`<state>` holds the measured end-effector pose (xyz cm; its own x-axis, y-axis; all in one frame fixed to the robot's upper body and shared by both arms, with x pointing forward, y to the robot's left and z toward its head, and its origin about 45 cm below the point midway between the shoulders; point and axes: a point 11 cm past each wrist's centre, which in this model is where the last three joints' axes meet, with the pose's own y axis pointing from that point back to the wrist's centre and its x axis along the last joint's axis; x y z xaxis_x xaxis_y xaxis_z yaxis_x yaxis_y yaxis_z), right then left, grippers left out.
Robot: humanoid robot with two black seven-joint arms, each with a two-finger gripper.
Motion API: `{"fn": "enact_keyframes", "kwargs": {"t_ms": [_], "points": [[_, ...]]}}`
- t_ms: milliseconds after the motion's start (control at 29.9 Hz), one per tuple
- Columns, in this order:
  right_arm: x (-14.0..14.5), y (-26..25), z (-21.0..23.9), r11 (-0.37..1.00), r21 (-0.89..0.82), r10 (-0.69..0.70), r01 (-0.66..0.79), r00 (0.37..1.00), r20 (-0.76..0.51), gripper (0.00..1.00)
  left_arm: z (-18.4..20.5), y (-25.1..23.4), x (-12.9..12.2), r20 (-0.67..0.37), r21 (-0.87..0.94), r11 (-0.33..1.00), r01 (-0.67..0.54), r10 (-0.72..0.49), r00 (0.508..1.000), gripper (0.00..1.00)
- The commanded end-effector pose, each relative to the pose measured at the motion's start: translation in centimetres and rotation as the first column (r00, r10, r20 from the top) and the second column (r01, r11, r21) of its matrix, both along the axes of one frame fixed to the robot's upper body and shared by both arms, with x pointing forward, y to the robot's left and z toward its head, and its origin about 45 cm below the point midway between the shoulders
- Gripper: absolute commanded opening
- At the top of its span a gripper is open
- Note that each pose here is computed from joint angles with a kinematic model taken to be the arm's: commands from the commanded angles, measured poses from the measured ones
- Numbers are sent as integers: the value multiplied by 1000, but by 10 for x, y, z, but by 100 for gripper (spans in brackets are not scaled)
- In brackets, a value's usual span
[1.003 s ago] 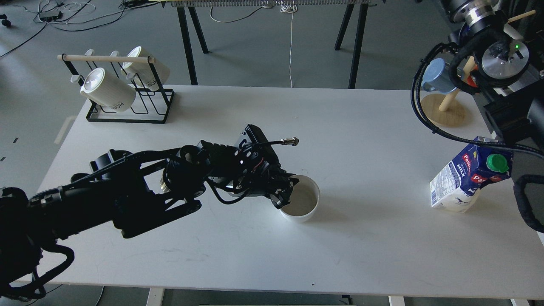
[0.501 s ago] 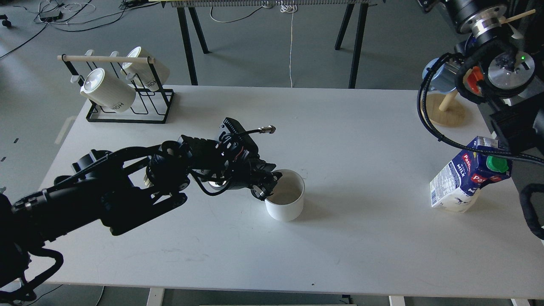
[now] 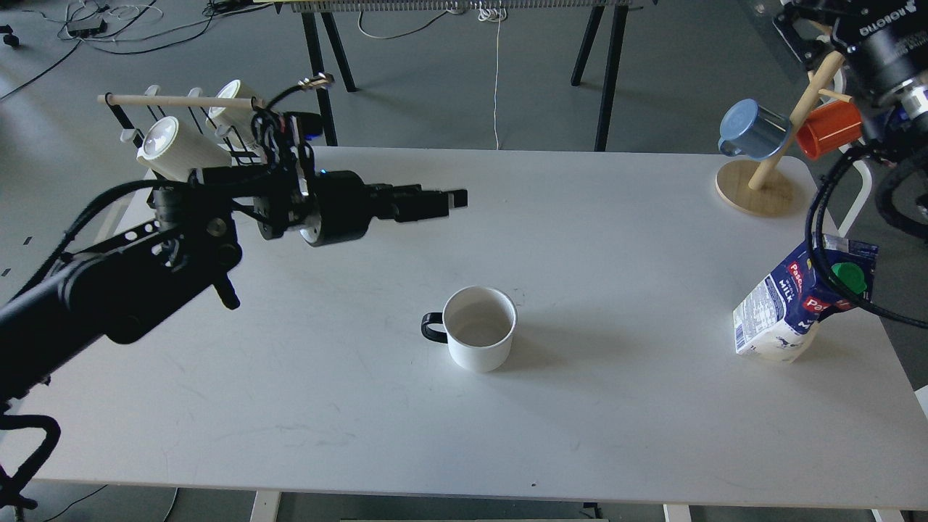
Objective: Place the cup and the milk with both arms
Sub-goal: 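Release the mug and retract the left arm toward the mug rack, then move the right gripper up toward the milk carton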
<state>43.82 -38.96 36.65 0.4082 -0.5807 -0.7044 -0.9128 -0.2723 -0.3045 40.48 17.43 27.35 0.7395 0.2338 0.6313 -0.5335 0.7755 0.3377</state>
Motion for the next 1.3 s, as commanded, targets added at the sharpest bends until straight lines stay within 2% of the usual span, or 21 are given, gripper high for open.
{"fn": "enact_keyframes", "kwargs": {"t_ms": [0, 134, 368, 535, 668, 802, 969, 1103, 1270], "points": [[-27, -21, -8, 1000, 4, -26, 27, 1000, -15, 100, 28, 13, 10, -73, -214, 974, -80, 66, 995, 98], [-57, -35, -23, 995, 84, -58, 61, 997, -46, 100, 45, 33, 24, -207, -436, 878, -200, 118, 971, 98], [-104, -55, -50, 986, 121, -102, 116, 988, -115, 100, 57, 63, 40, -433, -701, 596, -390, 79, 898, 99], [-137, -67, -64, 981, 126, -129, 151, 978, -164, 100, 57, 109, 58, -556, -776, 318, -545, 63, 828, 99], [-166, -77, -94, 973, 117, -164, 199, 952, -257, 100, 45, 142, 67, -628, -767, 125, -629, 54, 776, 99], [-194, -84, -120, 961, 114, -202, 253, 920, -335, 99, 35, 166, 71, -666, -745, -10, -667, 46, 744, 99], [-222, -102, -135, 938, 88, -278, 335, 880, -385, 99, 33, 172, 72, -673, -733, -127, -668, -10, 740, 99], [-235, -113, -135, 925, 70, -319, 373, 863, -392, 99, 28, 179, 70, -675, -726, -166, -668, -18, 738, 99], [-243, -122, -140, 917, 42, -346, 396, 845, -408, 96, 24, 178, 69, -687, -715, -152, -682, -23, 726, 99]]}}
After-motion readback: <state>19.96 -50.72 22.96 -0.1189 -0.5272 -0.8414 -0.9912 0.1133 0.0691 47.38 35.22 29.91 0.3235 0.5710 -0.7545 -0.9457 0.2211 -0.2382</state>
